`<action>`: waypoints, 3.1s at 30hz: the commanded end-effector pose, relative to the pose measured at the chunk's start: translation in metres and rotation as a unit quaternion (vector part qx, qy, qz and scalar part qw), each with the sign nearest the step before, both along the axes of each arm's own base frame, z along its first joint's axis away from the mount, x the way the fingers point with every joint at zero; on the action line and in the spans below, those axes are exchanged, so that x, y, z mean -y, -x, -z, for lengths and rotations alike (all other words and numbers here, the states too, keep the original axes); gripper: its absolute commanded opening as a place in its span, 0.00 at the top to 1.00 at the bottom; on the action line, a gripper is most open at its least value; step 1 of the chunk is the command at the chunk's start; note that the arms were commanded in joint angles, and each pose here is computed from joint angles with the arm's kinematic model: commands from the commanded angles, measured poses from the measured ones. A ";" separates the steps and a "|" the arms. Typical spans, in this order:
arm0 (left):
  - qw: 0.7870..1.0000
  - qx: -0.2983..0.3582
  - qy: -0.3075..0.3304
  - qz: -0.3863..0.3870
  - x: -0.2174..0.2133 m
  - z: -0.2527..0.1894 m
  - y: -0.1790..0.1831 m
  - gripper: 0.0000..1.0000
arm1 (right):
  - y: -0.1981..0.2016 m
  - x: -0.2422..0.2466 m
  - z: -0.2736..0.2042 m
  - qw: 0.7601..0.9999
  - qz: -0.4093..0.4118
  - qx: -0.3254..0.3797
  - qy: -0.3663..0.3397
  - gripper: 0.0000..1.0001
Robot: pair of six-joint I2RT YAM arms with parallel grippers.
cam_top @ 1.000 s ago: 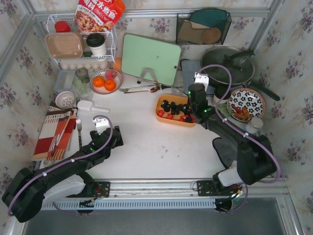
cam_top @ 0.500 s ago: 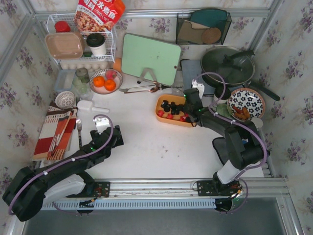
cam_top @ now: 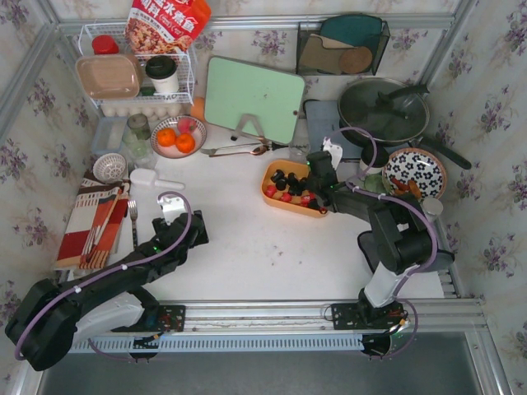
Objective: Mix the coffee capsules in the storage basket
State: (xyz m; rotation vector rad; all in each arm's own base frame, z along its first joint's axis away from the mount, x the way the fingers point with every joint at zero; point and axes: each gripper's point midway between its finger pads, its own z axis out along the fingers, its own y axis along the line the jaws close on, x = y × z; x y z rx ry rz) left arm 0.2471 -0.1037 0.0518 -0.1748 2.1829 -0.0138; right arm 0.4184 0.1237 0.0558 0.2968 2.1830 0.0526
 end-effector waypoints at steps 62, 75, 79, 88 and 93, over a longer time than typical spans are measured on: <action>1.000 0.006 0.004 0.001 0.003 -0.005 -0.004 0.09 | 0.046 0.014 -0.139 0.990 -0.068 0.122 -0.011 0.00; 1.000 0.005 0.003 0.001 0.003 -0.004 -0.004 0.09 | 0.041 0.005 -0.101 0.986 -0.134 0.087 0.037 0.00; 1.000 0.006 0.004 0.002 0.003 -0.005 -0.004 0.09 | 0.041 0.005 -0.104 0.979 -0.147 0.135 0.045 0.00; 1.000 0.005 0.004 0.001 0.003 -0.005 -0.004 0.09 | 0.056 0.078 -0.098 0.953 -0.041 0.221 0.203 0.00; 1.000 0.003 0.002 0.002 0.004 -0.004 -0.005 0.09 | 0.071 0.112 -0.086 0.940 0.032 0.257 0.224 0.00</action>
